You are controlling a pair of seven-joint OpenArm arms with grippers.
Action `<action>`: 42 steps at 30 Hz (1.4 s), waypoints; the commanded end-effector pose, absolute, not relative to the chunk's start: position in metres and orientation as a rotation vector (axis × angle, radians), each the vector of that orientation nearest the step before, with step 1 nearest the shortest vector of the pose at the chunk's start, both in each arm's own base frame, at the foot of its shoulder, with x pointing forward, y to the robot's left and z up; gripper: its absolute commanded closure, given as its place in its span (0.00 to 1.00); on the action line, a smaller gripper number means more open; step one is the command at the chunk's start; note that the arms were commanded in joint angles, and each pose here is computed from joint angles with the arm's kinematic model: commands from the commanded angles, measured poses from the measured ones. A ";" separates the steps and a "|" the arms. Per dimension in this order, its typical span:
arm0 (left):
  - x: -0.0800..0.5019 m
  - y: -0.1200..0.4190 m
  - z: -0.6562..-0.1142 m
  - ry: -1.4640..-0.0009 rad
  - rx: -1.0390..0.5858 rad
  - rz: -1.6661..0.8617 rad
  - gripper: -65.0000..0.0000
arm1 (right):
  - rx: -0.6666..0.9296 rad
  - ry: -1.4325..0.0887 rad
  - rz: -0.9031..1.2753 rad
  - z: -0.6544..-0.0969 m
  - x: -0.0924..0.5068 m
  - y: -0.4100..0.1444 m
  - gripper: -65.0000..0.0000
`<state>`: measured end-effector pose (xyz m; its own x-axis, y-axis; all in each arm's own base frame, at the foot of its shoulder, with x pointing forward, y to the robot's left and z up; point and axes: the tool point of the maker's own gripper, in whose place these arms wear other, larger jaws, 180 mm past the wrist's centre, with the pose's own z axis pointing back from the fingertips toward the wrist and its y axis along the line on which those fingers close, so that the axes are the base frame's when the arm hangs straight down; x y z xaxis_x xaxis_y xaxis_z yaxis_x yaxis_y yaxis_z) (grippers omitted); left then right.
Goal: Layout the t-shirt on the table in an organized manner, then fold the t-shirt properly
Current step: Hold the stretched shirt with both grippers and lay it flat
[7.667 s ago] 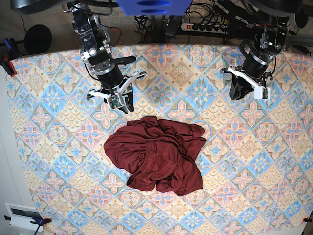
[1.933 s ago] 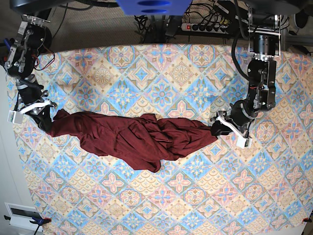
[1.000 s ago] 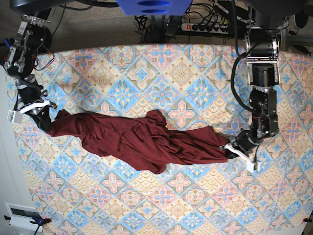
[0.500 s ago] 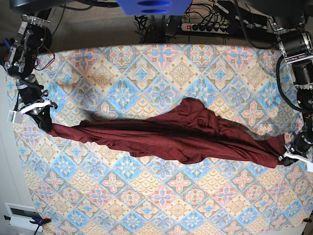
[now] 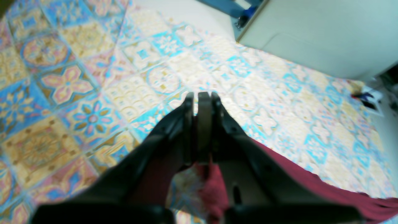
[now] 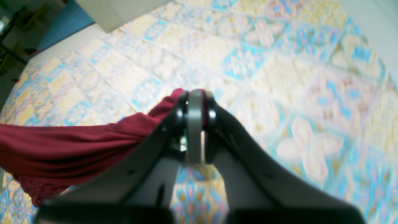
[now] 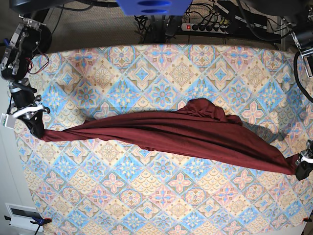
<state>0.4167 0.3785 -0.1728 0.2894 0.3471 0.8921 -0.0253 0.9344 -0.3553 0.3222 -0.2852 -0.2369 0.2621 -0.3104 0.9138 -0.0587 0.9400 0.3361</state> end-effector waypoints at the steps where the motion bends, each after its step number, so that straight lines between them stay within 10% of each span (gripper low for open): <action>1: 0.418 0.391 -0.145 -1.335 -0.273 0.258 1.00 | 0.368 -1.374 -0.111 -0.215 0.337 -0.274 1.00; 23: 0.411 0.406 -0.244 -1.129 -0.055 0.298 0.99 | 0.476 -1.364 0.015 -0.196 0.467 -0.232 1.00; 34: 0.420 0.359 -0.278 -1.078 -0.148 0.277 0.55 | 0.355 -1.529 -0.089 -0.149 0.458 -0.309 1.00; 42: 0.401 0.295 -0.317 -0.952 -0.192 0.093 0.54 | 0.324 -1.484 -0.061 -0.173 0.432 -0.307 1.00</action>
<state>0.3881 0.2868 -0.3415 0.6366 0.1712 0.7519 -0.0031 0.9756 -0.2195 0.4267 -0.3015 -0.2112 0.1997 -0.2474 0.9481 -0.1289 0.9526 0.2757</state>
